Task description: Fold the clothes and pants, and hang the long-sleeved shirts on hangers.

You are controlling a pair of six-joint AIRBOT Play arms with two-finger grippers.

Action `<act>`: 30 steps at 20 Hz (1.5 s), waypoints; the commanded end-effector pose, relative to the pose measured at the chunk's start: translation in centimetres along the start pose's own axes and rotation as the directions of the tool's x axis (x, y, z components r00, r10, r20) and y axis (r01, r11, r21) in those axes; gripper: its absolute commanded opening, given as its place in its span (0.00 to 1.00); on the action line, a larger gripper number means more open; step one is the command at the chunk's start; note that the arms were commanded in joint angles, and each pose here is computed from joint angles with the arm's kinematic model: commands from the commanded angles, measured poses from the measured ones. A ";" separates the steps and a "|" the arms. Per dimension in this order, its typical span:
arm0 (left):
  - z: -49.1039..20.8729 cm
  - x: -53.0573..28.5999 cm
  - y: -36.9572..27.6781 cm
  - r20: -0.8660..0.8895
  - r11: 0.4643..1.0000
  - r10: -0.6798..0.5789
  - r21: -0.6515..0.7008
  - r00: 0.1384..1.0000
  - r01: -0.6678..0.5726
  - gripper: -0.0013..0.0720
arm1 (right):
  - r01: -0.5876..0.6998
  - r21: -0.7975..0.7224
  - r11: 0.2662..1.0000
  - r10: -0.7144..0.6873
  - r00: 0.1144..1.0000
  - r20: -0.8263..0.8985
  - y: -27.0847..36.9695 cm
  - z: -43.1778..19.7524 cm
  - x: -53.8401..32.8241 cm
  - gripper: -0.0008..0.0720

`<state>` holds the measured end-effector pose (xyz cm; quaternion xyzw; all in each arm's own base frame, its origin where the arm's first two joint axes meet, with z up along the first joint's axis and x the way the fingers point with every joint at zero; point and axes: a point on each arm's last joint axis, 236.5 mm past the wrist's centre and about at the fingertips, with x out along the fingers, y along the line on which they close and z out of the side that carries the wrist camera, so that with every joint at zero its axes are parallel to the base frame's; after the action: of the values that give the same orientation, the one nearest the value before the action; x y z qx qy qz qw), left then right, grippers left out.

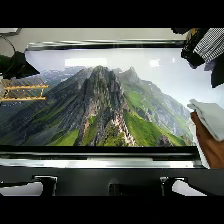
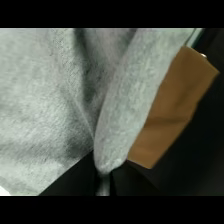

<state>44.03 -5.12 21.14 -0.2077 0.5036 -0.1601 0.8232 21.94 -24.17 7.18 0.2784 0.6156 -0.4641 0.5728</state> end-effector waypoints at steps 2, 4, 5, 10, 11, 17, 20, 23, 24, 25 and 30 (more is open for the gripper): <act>0.0 0.1 0.2 -0.003 1.000 0.004 -0.003 1.000 -0.004 0.04 | 0.161 -0.074 0.984 -0.166 0.984 -0.066 -3.0 -2.3 4.0 0.06; 0.0 0.2 0.3 -0.005 1.000 0.005 -0.004 1.000 -0.005 0.04 | 0.209 -0.091 0.974 -0.216 0.973 -0.078 -3.9 -2.7 4.7 0.06; 0.0 0.3 0.3 -0.006 1.000 0.005 -0.006 1.000 -0.005 0.04 | 0.234 -0.096 0.967 -0.242 0.968 -0.073 -4.5 -2.6 4.9 0.06; 0.0 0.9 0.7 -0.018 1.000 0.005 -0.013 1.000 -0.005 0.04 | 0.274 -0.147 0.950 -0.292 0.949 -0.118 -5.3 -4.1 6.2 0.06; 0.1 1.0 0.8 -0.020 1.000 0.005 -0.014 1.000 -0.005 0.04 | 0.290 -0.162 0.943 -0.312 0.941 -0.130 -5.7 -4.4 6.5 0.06; 0.1 1.0 0.8 -0.021 1.000 0.005 -0.014 1.000 -0.005 0.04 | 0.348 -0.175 0.921 -0.372 0.920 -0.126 -7.0 -4.5 6.7 0.28; 0.0 1.1 1.4 -0.022 0.999 0.037 -0.011 0.999 -0.037 0.04 | 0.345 -0.163 0.924 -0.366 0.923 -0.118 -6.9 -4.2 6.2 0.49; -0.4 1.8 3.1 -0.037 0.982 0.187 0.038 0.982 -0.186 0.04 | 0.013 -0.162 0.987 -0.024 0.998 -0.063 0.3 -2.7 4.0 0.48; -0.7 2.2 3.1 -0.042 0.971 0.232 0.066 0.972 -0.229 0.04 | -0.187 -0.212 0.959 0.183 0.982 -0.039 4.5 -2.4 1.9 0.47; -0.9 2.6 2.8 -0.046 0.962 0.262 0.096 0.964 -0.257 0.04 | -0.396 -0.254 0.882 0.406 0.914 -0.014 8.9 -2.4 -1.4 0.39; -2.4 4.4 -1.3 -0.070 0.952 0.249 0.201 0.966 -0.231 0.04 | -0.597 -0.637 0.487 0.776 0.631 0.002 19.1 -10.1 -14.5 0.12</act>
<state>44.09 -7.17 17.50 -0.0870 0.5444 -0.1115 0.8268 32.63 -12.90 9.63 0.2768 0.5450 -0.1713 0.7727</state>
